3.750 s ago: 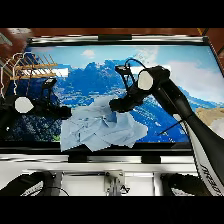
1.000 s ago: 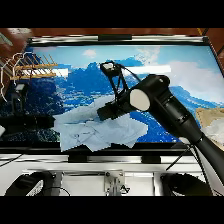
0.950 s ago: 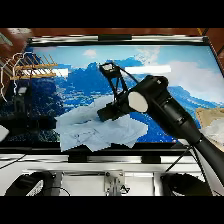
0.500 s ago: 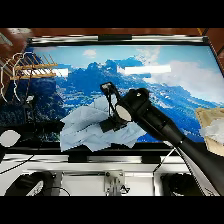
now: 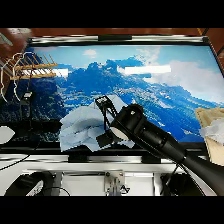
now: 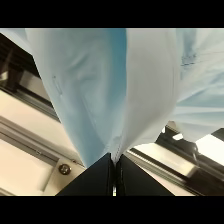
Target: Fold the shirts.
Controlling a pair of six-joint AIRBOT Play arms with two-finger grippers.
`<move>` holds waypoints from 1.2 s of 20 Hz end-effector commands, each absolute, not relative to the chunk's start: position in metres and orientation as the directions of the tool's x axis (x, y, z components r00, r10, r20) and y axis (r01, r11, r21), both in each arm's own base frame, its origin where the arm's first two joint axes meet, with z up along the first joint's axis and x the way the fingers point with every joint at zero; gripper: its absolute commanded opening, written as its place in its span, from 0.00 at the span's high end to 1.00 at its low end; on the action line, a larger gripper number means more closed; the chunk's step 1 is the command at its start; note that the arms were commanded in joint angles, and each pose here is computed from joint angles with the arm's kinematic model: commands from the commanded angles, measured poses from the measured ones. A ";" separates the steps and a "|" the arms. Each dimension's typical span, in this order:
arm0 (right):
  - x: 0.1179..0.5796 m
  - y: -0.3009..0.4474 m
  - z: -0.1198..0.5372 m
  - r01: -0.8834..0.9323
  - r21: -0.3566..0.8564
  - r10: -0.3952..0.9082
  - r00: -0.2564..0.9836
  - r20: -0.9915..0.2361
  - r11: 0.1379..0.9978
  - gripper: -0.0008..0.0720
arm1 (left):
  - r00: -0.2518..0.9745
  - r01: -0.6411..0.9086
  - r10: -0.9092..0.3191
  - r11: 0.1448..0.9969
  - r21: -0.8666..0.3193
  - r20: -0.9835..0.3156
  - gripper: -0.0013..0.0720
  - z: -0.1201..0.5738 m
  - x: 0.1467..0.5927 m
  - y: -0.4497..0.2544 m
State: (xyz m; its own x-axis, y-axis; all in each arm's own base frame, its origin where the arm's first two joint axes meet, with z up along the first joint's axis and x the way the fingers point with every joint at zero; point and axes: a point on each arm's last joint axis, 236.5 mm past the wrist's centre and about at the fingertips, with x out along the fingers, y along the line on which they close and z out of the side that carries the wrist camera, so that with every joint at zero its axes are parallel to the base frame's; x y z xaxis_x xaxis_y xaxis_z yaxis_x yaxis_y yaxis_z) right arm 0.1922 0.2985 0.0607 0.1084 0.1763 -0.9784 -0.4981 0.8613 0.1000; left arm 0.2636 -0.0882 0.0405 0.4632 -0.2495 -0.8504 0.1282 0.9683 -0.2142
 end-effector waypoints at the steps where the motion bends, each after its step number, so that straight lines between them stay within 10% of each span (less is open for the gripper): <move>1: 0.205 0.289 0.069 -0.487 0.023 0.140 0.205 -0.969 0.873 0.88 | 0.426 0.122 -0.236 0.972 -0.203 -0.873 0.25 0.036 0.259 -0.085; 10: 0.231 0.298 0.078 -0.489 -0.001 0.177 0.318 -0.931 0.872 0.88 | 0.675 -0.184 0.027 0.974 -0.133 -0.738 0.06 0.179 0.390 0.078; 15: 0.218 0.306 0.076 -0.475 0.067 0.214 0.264 -0.940 0.878 0.88 | 0.400 -0.368 -0.065 0.902 -0.226 -0.914 0.06 0.099 0.434 0.162; 24: 0.217 0.309 0.069 -0.401 0.094 0.206 0.246 -0.947 0.911 0.88 | 0.368 -0.350 -0.064 0.915 -0.202 -0.928 0.10 0.008 0.477 0.240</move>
State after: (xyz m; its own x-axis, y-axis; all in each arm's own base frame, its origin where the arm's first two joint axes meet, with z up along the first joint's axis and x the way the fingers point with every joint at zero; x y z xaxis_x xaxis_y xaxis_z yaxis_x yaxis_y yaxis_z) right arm 0.2175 0.3074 0.0721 0.2540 0.2080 -0.9446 -0.4244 0.9015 0.0844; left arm 0.4720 0.2182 0.0438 0.3924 -0.0542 -0.9182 -0.3425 0.9179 -0.2006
